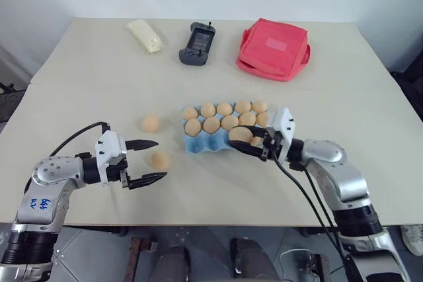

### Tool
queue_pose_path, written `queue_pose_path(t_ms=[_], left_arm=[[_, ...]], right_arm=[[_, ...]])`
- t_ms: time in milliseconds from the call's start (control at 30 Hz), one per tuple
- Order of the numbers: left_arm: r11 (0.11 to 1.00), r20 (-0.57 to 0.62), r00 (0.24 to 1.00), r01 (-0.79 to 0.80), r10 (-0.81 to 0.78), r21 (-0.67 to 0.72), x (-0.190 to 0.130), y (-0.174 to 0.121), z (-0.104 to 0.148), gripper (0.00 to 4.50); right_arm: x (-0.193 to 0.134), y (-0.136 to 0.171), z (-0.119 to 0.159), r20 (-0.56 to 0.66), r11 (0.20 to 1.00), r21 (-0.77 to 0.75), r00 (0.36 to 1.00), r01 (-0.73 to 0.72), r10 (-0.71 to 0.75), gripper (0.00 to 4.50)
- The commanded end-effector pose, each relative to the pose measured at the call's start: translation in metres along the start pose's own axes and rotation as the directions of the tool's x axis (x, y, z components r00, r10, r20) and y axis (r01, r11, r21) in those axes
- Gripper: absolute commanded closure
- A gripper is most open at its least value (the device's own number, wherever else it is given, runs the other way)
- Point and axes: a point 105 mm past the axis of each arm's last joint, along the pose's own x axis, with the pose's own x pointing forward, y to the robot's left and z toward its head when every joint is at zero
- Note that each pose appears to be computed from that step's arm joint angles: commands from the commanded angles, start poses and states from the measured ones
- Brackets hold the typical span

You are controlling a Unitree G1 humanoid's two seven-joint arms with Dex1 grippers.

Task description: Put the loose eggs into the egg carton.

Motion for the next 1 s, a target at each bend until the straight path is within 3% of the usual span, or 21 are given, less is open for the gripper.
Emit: queue_pose_path(t_ms=[33,200,267,633,867,1000], left_arm=[[1.000,0.027,1.000,-0.012,0.011,0.027,-0.002,0.000,0.010,0.00],[0.999,0.025,0.999,-0.044,0.044,0.001,-0.006,0.001,0.007,0.00],[0.998,-0.016,0.998,-0.061,0.060,-0.029,-0.014,0.002,0.000,0.00],[0.979,-0.227,0.959,-0.190,0.169,-0.072,-0.085,0.017,-0.039,0.00],[0.987,-0.151,0.978,-0.152,0.142,-0.054,-0.063,0.013,-0.031,0.00],[0.992,-0.051,0.991,-0.122,0.120,-0.040,-0.025,0.009,-0.020,0.00]], right_arm=[[0.006,-0.009,0.008,0.028,0.999,-0.043,0.999,0.026,-0.025,2.36],[0.006,-0.007,0.010,0.029,0.998,-0.064,1.000,0.002,0.000,0.82],[-0.002,0.003,0.022,0.080,0.997,-0.039,0.995,-0.062,0.065,0.05],[-0.087,0.009,-0.007,-0.124,0.985,-0.102,0.984,-0.141,0.128,0.02],[-0.115,0.000,-0.012,-0.176,0.989,-0.106,0.981,-0.099,0.079,0.02],[-0.115,-0.002,-0.010,-0.164,0.988,-0.132,0.985,-0.082,0.060,0.02]])
